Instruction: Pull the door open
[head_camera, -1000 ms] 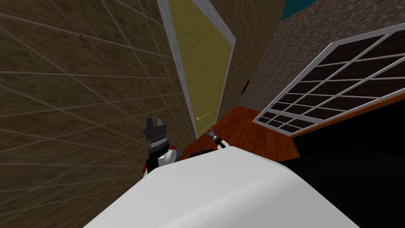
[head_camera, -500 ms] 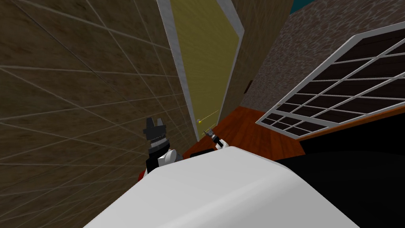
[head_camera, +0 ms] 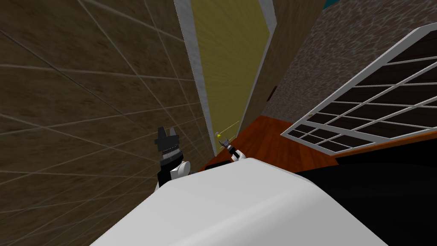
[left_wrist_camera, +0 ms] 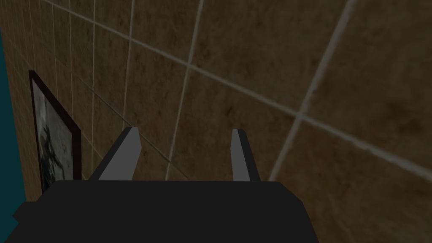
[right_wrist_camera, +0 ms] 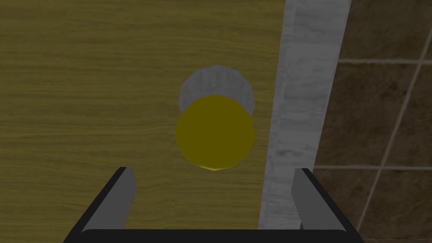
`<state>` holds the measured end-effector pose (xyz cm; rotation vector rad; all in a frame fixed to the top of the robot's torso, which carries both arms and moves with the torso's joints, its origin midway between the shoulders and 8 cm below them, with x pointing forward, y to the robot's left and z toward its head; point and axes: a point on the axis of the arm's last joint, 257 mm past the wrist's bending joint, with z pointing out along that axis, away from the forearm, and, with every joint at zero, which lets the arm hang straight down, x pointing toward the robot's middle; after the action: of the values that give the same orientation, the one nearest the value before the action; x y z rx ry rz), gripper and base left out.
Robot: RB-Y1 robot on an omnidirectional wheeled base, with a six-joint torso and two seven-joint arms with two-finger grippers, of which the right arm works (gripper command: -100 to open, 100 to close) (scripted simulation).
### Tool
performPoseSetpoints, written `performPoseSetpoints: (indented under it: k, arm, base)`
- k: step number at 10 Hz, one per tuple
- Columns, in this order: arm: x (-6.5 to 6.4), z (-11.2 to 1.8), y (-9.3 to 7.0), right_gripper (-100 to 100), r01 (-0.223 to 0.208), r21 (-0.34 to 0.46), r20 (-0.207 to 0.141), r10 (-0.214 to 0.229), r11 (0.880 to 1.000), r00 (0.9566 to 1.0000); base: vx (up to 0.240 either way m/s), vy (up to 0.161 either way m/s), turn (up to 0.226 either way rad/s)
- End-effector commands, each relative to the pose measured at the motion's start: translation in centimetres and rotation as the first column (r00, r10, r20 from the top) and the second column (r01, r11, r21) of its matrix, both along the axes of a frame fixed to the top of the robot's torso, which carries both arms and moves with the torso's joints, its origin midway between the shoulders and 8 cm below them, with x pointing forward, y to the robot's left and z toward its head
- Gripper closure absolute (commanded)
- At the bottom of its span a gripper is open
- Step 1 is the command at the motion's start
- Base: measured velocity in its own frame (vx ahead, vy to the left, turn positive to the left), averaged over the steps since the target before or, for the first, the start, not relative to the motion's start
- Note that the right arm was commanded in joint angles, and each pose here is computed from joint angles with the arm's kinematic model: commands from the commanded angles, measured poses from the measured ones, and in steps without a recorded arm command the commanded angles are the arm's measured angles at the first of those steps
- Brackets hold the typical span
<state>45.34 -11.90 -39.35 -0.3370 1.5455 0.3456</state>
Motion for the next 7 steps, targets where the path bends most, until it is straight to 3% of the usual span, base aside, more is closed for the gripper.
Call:
performPoseSetpoints:
  k: [1,4,5,7]
  arm:
    - [0.16,0.10,0.38,-100,-0.002,0.004,0.001,0.002,1.000,1.0000]
    - [0.23,0.18,0.64,-100,-0.003,0.007,0.002,0.003,1.000,1.0000]
    - [0.23,0.18,0.64,100,-0.003,0.007,0.002,0.003,1.000,1.0000]
    - [0.23,0.18,0.64,100,-0.003,0.007,0.002,0.003,1.000,1.0000]
  base:
    - [0.192,0.083,0.026]
    - [0.144,0.036,0.031]
    - [-0.035,-0.011,-0.003]
    - [-0.020,-0.003,-0.006]
